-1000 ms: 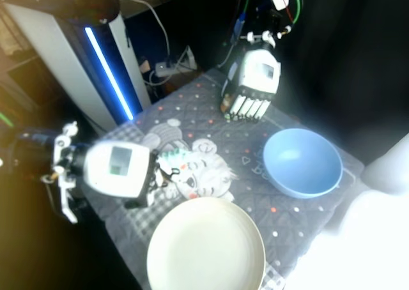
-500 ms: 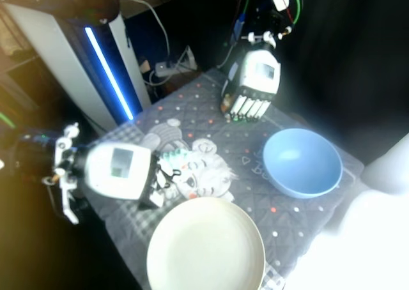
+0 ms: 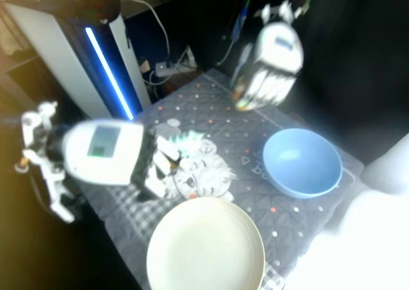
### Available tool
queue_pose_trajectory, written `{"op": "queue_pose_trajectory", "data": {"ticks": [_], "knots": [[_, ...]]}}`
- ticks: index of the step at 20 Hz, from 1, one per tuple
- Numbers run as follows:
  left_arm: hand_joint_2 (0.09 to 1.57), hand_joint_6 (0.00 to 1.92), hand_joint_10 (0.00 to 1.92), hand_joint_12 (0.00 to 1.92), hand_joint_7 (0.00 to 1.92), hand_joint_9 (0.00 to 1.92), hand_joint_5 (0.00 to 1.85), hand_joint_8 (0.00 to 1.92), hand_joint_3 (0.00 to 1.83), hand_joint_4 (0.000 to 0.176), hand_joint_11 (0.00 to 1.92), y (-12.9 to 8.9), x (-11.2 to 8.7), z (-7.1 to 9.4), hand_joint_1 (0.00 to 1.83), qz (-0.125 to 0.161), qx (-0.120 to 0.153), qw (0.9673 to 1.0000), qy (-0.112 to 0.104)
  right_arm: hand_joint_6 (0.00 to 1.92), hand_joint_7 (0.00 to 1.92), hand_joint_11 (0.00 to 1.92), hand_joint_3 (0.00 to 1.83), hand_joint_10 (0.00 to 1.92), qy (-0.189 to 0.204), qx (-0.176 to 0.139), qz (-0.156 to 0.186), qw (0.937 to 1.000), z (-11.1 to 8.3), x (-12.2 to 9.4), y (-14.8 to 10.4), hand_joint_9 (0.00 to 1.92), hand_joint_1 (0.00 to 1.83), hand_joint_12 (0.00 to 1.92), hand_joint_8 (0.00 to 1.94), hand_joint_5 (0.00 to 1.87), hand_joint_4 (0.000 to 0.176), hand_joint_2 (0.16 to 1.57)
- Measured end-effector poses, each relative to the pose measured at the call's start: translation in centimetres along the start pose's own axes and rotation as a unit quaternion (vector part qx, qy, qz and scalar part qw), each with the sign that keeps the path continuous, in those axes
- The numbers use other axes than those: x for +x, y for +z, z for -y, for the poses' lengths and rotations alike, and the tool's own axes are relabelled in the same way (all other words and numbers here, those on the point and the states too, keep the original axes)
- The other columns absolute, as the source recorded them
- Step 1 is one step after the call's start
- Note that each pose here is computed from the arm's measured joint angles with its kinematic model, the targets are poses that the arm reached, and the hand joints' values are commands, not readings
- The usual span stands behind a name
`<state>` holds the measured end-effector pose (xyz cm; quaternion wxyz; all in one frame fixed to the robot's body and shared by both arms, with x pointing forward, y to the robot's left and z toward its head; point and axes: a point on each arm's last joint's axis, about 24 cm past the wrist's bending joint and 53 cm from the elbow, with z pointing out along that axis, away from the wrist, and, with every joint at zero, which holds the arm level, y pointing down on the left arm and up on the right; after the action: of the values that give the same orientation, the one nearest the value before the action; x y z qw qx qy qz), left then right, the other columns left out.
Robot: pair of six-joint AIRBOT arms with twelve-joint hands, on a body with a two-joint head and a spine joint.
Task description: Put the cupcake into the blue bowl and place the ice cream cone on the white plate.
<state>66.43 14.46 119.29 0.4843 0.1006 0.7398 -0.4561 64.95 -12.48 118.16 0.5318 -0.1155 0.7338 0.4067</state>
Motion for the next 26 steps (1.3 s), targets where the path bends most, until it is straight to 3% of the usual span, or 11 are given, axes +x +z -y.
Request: {"op": "queue_pose_trajectory", "data": {"ticks": [2,4,5,8,12,16,17,18,21,25,26], "knots": [[1.04,0.91,0.91,0.98,1.22,1.09,1.04,0.45,0.00,0.000,0.89,0.1,0.8,0.2,1.40,-0.015,0.002,0.9997,0.020,0.90,1.24,1.16,0.00,0.04,-0.007,-0.003,0.004,1.0000,-0.3,-0.4,0.1,1.53,1.29,1.02,0.71,0.94,0.000,1.07],[1.04,0.96,0.88,0.93,1.21,1.12,1.02,0.40,0.00,0.000,0.93,0.3,-0.7,1.0,1.40,0.004,0.010,0.9995,0.029,0.98,1.21,1.16,0.00,0.03,-0.014,-0.007,0.015,0.9998,-0.7,-1.4,0.3,1.52,1.28,0.99,0.73,0.91,0.000,1.08],[1.04,0.96,0.87,0.88,1.22,1.12,1.02,0.38,0.00,0.000,0.94,0.4,-2.0,1.5,1.40,0.021,0.017,0.9994,0.023,1.04,1.18,1.14,0.00,0.02,-0.020,-0.011,0.024,0.9995,-1.0,-2.1,0.4,1.50,1.27,0.98,0.77,0.88,0.000,1.10],[1.04,0.93,0.93,0.91,1.20,1.05,1.03,0.51,0.00,0.000,0.87,0.5,-3.4,2.3,1.39,0.036,0.026,0.9982,0.040,1.10,1.13,1.07,0.00,0.00,-0.027,-0.013,0.039,0.9988,-1.3,-3.1,0.5,1.46,1.25,0.95,0.83,0.86,0.000,1.11],[1.04,0.85,0.92,0.97,1.20,1.10,1.04,0.52,0.00,0.000,0.94,0.8,-5.9,2.1,1.40,0.066,0.020,0.9966,0.046,0.91,1.22,1.14,0.00,0.02,-0.036,-0.012,0.053,0.9979,-1.4,-4.2,0.5,1.51,1.28,0.93,0.73,0.94,0.000,1.07],[1.03,0.76,0.89,0.95,1.23,1.13,1.04,0.50,0.00,0.000,0.98,1.7,-7.9,2.6,1.40,0.086,0.020,0.9944,0.058,0.95,1.23,1.21,0.00,0.02,-0.040,0.002,0.065,0.9971,-0.3,-5.3,0.3,1.54,1.28,0.88,0.70,0.91,0.000,1.08],[1.02,0.74,0.88,0.94,1.28,1.16,1.06,0.38,0.00,0.000,1.02,1.8,-8.4,2.6,1.40,0.091,0.017,0.9939,0.060,0.90,1.24,1.21,0.00,0.01,-0.040,0.007,0.070,0.9968,0.2,-5.7,0.3,1.54,1.28,0.88,0.70,0.94,0.000,1.07],[1.02,0.73,0.84,0.91,1.26,1.19,1.05,0.39,0.00,0.000,1.07,2.0,-8.8,2.6,1.40,0.095,0.016,0.9934,0.062,0.88,1.24,1.21,0.00,0.01,-0.039,0.009,0.076,0.9963,0.4,-6.2,0.2,1.54,1.29,0.88,0.70,0.94,0.000,1.07],[1.02,0.80,0.75,0.77,1.21,1.24,1.02,0.48,0.00,0.000,1.14,2.7,-9.5,2.1,1.40,0.101,0.004,0.9927,0.066,0.87,1.28,1.26,0.00,0.01,-0.036,0.018,0.084,0.9956,1.1,-7.1,0.6,1.55,1.29,0.85,0.61,0.96,0.000,1.06],[1.01,0.67,0.80,0.96,1.26,1.19,1.11,0.42,0.00,0.000,0.97,3.9,-10.6,1.0,1.41,0.111,-0.014,0.9917,0.063,0.93,1.26,1.24,0.00,0.00,-0.037,0.022,0.094,0.9947,1.4,-8.1,1.7,1.50,1.28,0.67,0.64,0.93,0.000,1.07],[1.01,0.67,0.79,0.95,1.28,1.20,1.11,0.37,0.00,0.000,1.01,4.4,-10.8,0.5,1.41,0.112,-0.021,0.9916,0.060,0.87,1.29,1.26,0.00,0.00,-0.038,0.027,0.098,0.9941,1.7,-8.7,1.9,1.51,1.29,0.66,0.59,0.97,0.000,1.06]]}}
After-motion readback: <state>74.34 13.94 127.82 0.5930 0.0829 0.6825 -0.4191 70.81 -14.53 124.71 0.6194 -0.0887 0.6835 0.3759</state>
